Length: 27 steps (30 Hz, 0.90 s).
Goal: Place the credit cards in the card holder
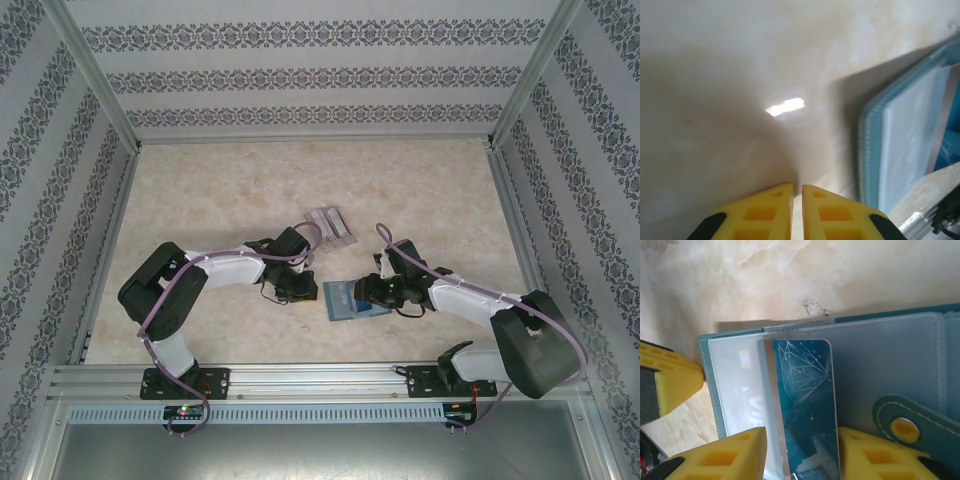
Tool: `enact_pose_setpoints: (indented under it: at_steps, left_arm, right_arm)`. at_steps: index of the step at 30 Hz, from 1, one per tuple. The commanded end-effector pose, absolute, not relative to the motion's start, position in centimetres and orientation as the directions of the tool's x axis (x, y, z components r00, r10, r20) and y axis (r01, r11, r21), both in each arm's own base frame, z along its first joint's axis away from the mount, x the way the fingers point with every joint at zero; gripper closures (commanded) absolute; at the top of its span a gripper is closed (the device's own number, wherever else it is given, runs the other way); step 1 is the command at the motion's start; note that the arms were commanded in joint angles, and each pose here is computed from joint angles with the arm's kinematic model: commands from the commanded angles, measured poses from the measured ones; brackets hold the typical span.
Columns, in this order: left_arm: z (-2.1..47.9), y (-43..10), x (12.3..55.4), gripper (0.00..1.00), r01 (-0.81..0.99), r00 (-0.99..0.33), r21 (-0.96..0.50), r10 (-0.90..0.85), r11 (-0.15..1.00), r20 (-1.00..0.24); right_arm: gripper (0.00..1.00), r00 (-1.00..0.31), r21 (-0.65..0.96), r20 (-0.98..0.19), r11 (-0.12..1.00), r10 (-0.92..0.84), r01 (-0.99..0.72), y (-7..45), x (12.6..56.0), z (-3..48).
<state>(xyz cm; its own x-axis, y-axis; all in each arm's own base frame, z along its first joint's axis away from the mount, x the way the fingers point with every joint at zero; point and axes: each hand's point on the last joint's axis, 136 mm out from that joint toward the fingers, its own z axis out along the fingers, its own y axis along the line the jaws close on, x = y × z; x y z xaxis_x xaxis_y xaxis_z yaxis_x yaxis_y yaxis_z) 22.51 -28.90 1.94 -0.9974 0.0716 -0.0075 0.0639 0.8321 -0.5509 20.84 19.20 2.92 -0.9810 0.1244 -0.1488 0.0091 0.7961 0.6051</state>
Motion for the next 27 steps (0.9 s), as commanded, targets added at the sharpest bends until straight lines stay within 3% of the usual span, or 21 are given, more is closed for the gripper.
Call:
enact_pose_setpoints:
  at_steps: [1, 13, 17, 19, 27]
  left_arm:
    - [2.2, -30.7, 21.2, 0.86, 0.096, -0.993, -0.590, 0.115, 0.802, -0.005]
    - [2.8, -32.0, 20.7, 0.86, 0.122, -0.990, -0.599, 0.139, 0.791, -0.017]
    - [2.9, -32.4, 20.6, 0.86, 0.120, -0.990, -0.609, 0.137, 0.784, -0.020]
    - [2.8, -32.6, 20.5, 0.86, 0.120, -0.990, -0.607, 0.141, 0.786, -0.014]
    - [4.2, -33.6, 20.2, 0.86, 0.149, -0.986, -0.592, 0.161, 0.792, -0.032]
  right_arm:
    - [0.57, -0.981, 0.530, -0.155, 0.848, 0.114, 0.015, 17.9, 20.3, 2.5]
    - [0.49, -0.980, 0.457, -0.179, 0.890, 0.087, -0.004, 16.2, 19.5, 2.7]
    - [0.60, -0.981, 0.418, -0.179, 0.908, 0.079, -0.003, 15.4, 19.3, 2.5]
    - [0.60, -0.982, 0.378, -0.177, 0.926, 0.072, 0.000, 14.7, 19.2, 2.4]
    - [0.48, -0.971, 0.366, -0.226, 0.931, 0.082, -0.006, 14.1, 19.6, 3.5]
